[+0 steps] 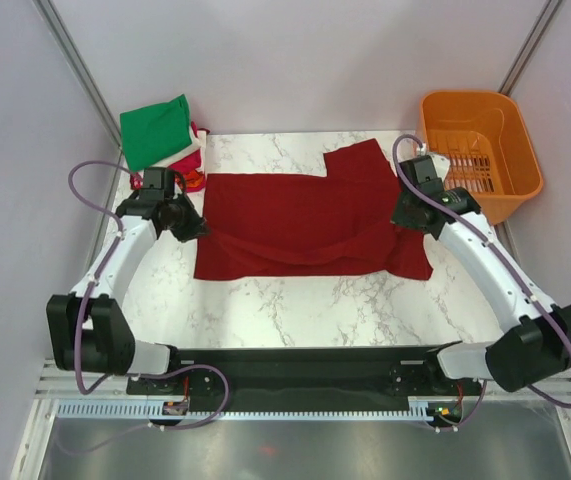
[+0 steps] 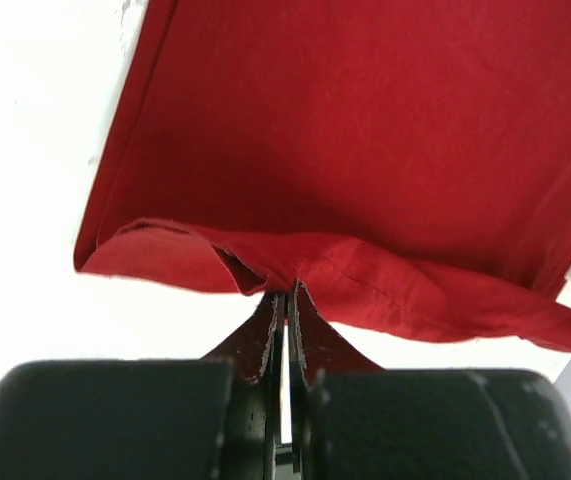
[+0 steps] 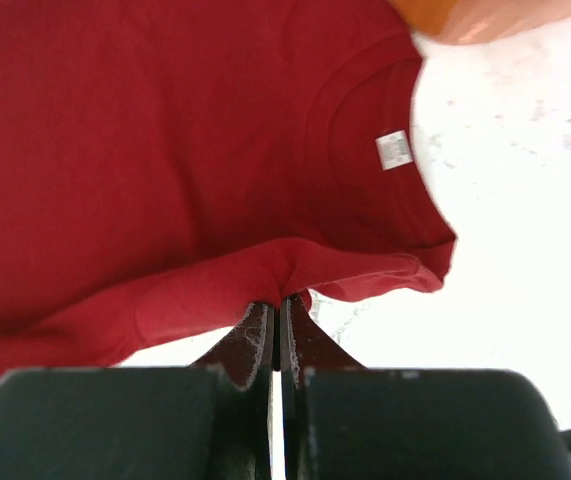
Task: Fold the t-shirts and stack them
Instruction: Fold the tshirt
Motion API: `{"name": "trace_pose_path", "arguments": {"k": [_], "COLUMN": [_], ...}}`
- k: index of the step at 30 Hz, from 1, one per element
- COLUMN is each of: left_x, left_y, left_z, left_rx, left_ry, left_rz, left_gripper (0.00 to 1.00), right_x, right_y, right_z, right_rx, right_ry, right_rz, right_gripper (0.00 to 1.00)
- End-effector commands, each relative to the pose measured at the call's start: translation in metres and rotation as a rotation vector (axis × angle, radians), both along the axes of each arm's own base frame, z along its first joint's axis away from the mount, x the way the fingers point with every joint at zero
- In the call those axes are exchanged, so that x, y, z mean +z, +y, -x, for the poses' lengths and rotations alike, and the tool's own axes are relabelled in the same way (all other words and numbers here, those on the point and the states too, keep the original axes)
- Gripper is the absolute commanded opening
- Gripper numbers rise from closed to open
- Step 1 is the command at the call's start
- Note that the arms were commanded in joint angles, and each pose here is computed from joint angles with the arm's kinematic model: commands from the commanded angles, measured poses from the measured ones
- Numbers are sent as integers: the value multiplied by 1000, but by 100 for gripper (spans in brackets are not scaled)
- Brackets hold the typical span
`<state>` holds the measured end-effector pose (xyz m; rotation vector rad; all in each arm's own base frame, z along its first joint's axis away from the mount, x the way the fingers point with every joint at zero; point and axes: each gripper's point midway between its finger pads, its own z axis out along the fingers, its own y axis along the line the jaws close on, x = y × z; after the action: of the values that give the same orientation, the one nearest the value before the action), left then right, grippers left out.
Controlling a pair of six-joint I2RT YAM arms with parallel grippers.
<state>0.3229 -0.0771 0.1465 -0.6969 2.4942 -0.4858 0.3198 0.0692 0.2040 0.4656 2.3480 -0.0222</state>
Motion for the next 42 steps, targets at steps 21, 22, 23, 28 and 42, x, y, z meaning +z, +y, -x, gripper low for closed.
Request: {"name": "trace_pose_path", "arguments": {"k": [21, 22, 23, 28, 42], "left_x": [-59, -60, -60, -40, -77], "left_y": [26, 26, 32, 42, 27], "left_z": [-119, -121, -122, -128, 3], "left_rx": [-2, -3, 14, 47, 26], "left_ry": [104, 105, 103, 78, 141], "left_rz": [-164, -166, -192, -198, -109], "left_gripper": [25, 29, 33, 96, 86], "right_x": [-100, -101, -92, -76, -92], "right_y": [0, -3, -5, -19, -30], "right_z": [-136, -140, -150, -162, -1], "right_rx": [39, 27, 17, -26, -25], "right_ry": [207, 211, 187, 173, 196], "right_rz": [15, 31, 42, 112, -111], "right_gripper": [45, 66, 71, 98, 98]}}
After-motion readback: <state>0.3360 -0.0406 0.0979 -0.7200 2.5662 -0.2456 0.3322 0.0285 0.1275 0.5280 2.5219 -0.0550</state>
